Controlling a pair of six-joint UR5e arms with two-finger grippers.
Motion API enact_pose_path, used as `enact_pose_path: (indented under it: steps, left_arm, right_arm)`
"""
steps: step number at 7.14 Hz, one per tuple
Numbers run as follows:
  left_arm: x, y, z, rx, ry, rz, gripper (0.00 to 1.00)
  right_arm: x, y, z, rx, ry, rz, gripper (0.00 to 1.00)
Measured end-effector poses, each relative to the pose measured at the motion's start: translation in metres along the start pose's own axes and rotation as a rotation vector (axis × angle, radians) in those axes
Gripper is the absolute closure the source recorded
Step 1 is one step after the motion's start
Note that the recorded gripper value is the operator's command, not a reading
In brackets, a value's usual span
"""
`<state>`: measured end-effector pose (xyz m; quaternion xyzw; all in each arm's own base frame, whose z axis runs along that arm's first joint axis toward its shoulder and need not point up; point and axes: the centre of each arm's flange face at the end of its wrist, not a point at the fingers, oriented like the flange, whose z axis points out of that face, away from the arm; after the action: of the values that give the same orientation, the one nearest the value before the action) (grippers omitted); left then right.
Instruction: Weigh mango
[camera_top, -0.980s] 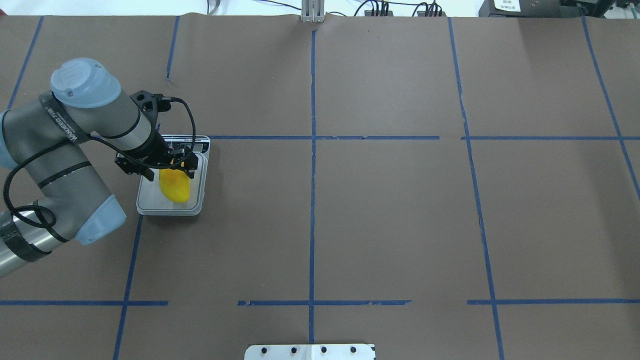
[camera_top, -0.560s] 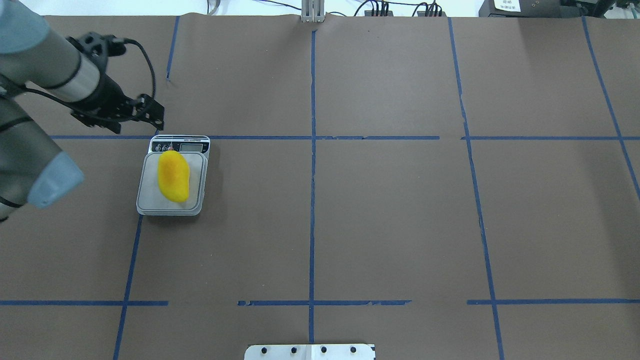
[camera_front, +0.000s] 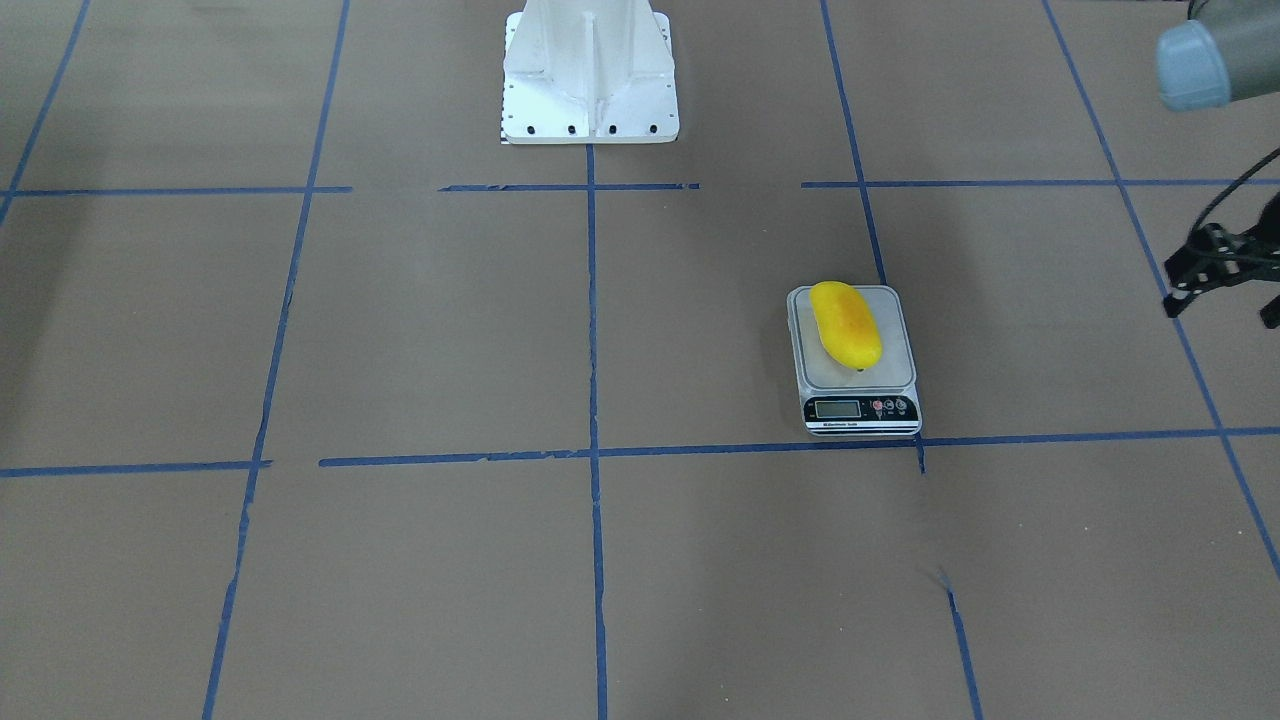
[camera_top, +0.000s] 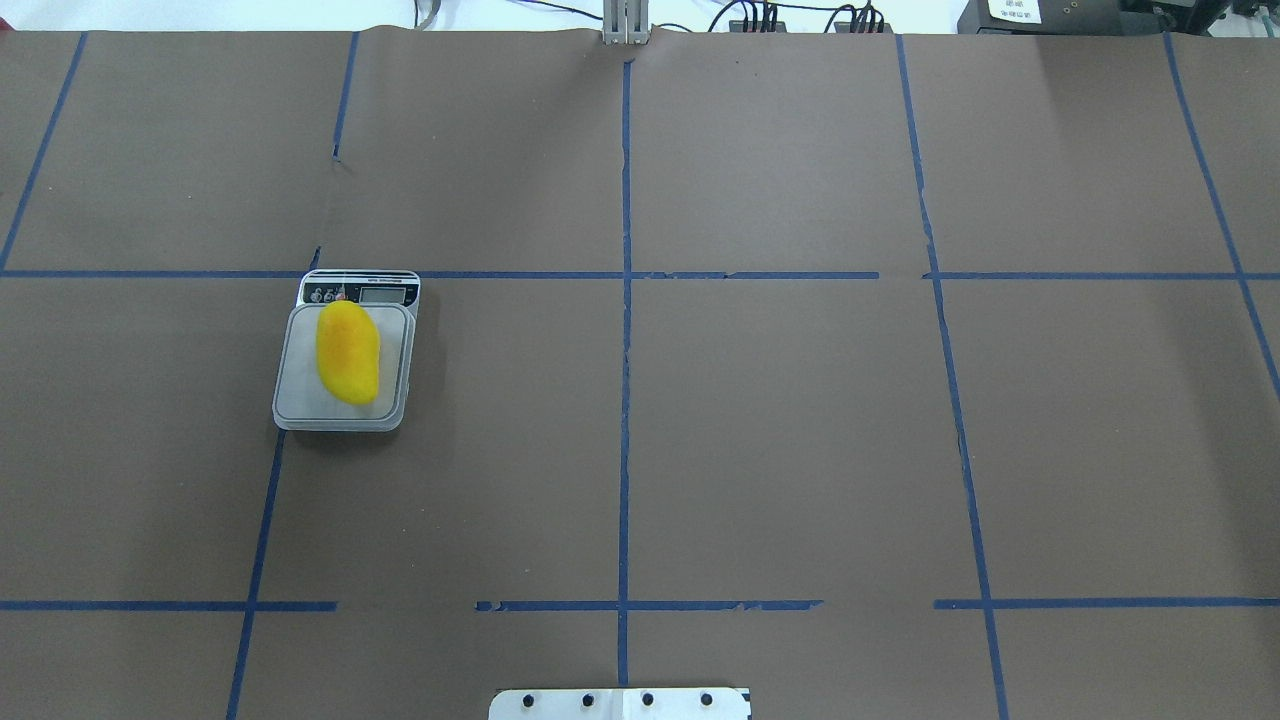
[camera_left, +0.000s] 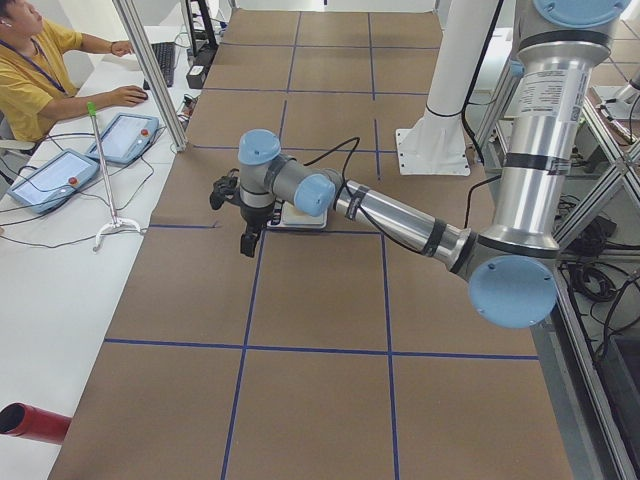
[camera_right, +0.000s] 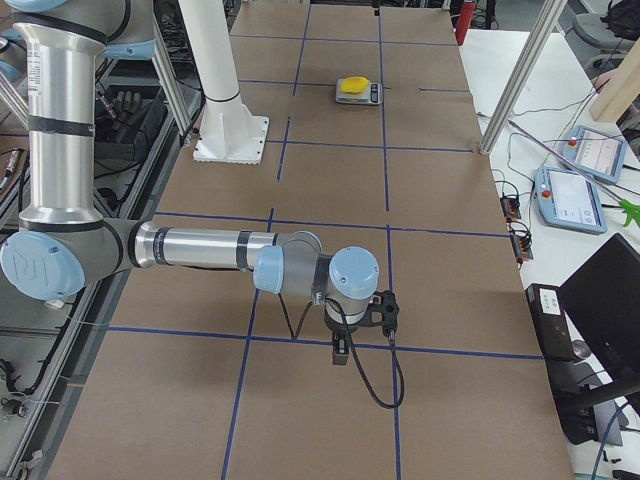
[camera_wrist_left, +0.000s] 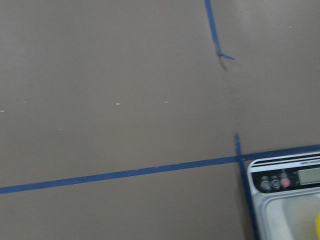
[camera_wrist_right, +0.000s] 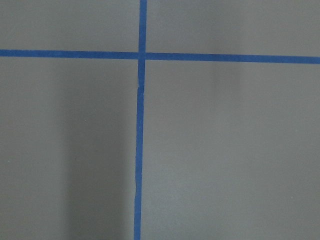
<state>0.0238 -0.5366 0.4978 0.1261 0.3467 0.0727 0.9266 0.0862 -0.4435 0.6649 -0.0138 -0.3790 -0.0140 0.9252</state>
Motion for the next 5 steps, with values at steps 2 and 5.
enact_pose_path:
  steps: [2,5]
  left_arm:
    - [-0.148,0.058,-0.026,-0.025,0.004,0.012,0.00]
    - [-0.150,0.078,-0.012,-0.066,0.067,-0.112,0.00]
  right_arm:
    - [0.000,0.000,0.000,0.000,0.000,0.000,0.00]
    - [0.000,0.000,0.000,0.000,0.000,0.000,0.00]
